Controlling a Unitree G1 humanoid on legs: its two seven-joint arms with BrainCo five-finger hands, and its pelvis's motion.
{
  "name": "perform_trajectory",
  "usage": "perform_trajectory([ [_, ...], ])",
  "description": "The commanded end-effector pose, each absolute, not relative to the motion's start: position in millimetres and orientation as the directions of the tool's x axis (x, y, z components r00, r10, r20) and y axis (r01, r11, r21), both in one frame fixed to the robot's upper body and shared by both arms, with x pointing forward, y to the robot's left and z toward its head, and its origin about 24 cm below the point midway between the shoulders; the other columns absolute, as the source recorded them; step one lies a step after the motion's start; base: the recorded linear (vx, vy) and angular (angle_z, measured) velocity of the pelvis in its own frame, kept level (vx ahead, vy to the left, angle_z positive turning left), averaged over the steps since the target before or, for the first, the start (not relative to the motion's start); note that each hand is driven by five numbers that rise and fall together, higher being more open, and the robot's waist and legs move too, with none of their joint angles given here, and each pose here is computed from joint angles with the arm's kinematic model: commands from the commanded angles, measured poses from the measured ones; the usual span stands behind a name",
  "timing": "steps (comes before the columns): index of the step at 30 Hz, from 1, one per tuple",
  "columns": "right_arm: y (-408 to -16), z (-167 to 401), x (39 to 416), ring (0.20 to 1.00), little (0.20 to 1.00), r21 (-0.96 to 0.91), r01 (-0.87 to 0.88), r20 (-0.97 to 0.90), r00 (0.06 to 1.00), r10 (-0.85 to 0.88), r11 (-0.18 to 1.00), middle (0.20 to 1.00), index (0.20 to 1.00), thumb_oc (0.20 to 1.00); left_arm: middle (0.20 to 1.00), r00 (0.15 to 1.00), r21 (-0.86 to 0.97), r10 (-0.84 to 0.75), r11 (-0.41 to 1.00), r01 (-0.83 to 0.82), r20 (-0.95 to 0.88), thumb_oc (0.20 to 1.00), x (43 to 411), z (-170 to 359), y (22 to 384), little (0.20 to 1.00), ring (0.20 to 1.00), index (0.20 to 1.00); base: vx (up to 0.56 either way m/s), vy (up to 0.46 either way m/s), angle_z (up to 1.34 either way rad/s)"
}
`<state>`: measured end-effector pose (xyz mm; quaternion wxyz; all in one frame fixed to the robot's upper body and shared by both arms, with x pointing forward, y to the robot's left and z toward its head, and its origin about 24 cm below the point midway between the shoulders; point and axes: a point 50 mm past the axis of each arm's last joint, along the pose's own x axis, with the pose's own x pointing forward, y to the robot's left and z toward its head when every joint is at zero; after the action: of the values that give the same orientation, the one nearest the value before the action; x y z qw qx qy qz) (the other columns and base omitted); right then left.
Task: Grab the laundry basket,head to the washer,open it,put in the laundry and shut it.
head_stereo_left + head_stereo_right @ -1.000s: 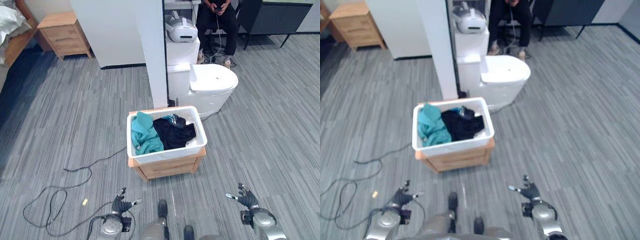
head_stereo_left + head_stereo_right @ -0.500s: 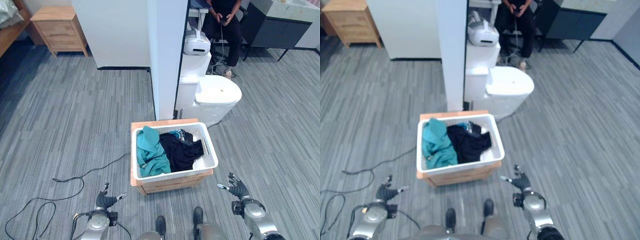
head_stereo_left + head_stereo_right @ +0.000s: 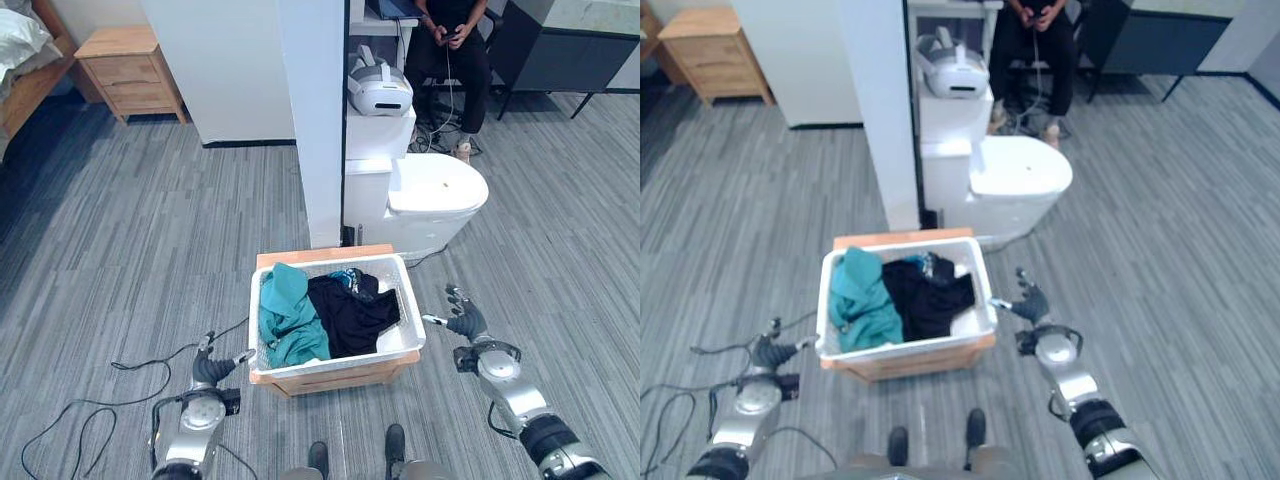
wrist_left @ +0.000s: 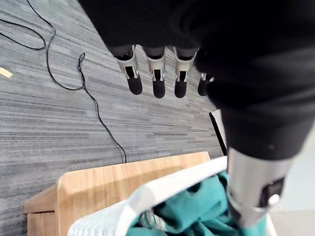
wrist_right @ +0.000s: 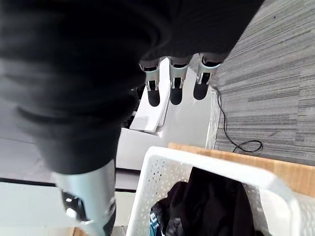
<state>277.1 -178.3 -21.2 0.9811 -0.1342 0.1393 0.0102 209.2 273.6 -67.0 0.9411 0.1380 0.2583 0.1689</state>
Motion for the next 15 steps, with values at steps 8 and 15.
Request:
perform_trajectory([
  [8,-153.1,-16.0,309.7,1.0,1.0,-0.332,-0.004,-0.27,0.959,-0.09,0.943,1.0,1.0,1.0,1.0,0.825,0.4,0.415,0.88,-0.257,-0.382,1.0,254.4,-55.7,254.4,1.0,1.0,1.0,-0.11,0.0,0.0],
  [15,-139.2,12.6,342.6,1.0,1.0,-0.387,-0.027,-0.216,0.975,-0.062,0.922,1.0,1.0,1.0,1.0,0.896,0.449,0.337,0.874,-0.185,-0.288,1.0,295.3,-28.2,234.0,1.0,1.0,1.0,-0.09,-0.006,0.0],
])
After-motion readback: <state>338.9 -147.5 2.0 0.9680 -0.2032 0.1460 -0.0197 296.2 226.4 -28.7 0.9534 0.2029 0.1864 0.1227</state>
